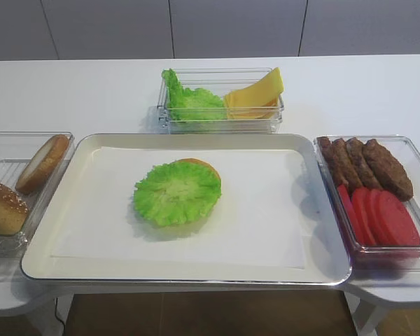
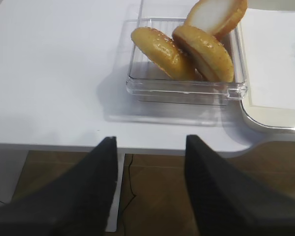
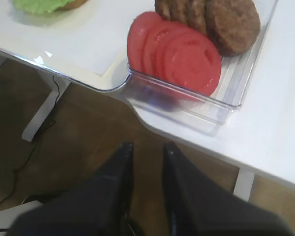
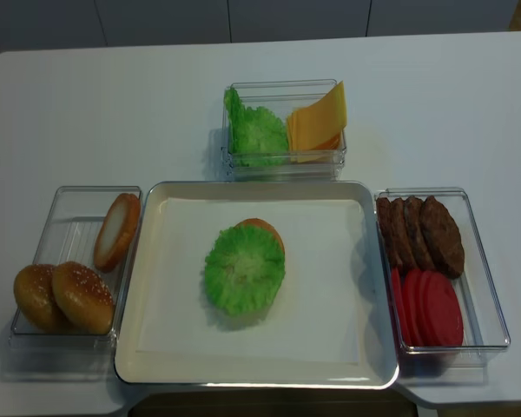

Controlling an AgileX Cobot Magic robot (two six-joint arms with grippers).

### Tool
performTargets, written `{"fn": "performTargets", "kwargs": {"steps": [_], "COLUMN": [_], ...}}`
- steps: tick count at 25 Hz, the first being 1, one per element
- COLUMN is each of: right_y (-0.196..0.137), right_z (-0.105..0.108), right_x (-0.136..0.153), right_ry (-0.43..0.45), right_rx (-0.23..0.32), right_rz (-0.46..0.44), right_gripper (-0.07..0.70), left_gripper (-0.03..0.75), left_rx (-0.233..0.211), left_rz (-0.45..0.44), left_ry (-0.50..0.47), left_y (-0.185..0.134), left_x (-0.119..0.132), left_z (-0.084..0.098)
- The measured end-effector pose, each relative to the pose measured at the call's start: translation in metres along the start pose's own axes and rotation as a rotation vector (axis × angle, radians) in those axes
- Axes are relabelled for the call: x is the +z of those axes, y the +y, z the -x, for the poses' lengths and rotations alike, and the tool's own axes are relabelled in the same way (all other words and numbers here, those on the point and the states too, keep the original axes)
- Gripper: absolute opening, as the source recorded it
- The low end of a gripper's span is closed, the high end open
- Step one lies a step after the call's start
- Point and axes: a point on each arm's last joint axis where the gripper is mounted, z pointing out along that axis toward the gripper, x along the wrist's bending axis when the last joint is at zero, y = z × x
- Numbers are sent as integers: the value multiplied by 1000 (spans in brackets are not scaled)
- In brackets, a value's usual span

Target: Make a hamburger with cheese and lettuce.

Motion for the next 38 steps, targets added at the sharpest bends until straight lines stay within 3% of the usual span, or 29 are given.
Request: {"fn": "performTargets", "kwargs": {"steps": [5, 18, 27, 34, 38], "right_y": [-8, -15, -18, -19, -19], "right_z": [0, 1, -1, -4, -5], "right_x": [2, -2, -6, -7, -7], "right_ry": [18, 24, -175, -412, -460], "right_rx": [-26, -27, 129, 304, 340], "right_rz": [67, 116, 156, 172, 175], "right_gripper": [174, 174, 174, 174, 174], "left_gripper": [336, 336, 336, 336, 336], "left_rx": [0, 0, 0, 0, 0], "left_rz": [0, 0, 0, 0, 0], "left_ry": [0, 0, 0, 0, 0], "left_y": [0, 0, 0, 0, 0], "left_x": [0, 0, 0, 0, 0], "left_z": [0, 0, 0, 0, 0]}}
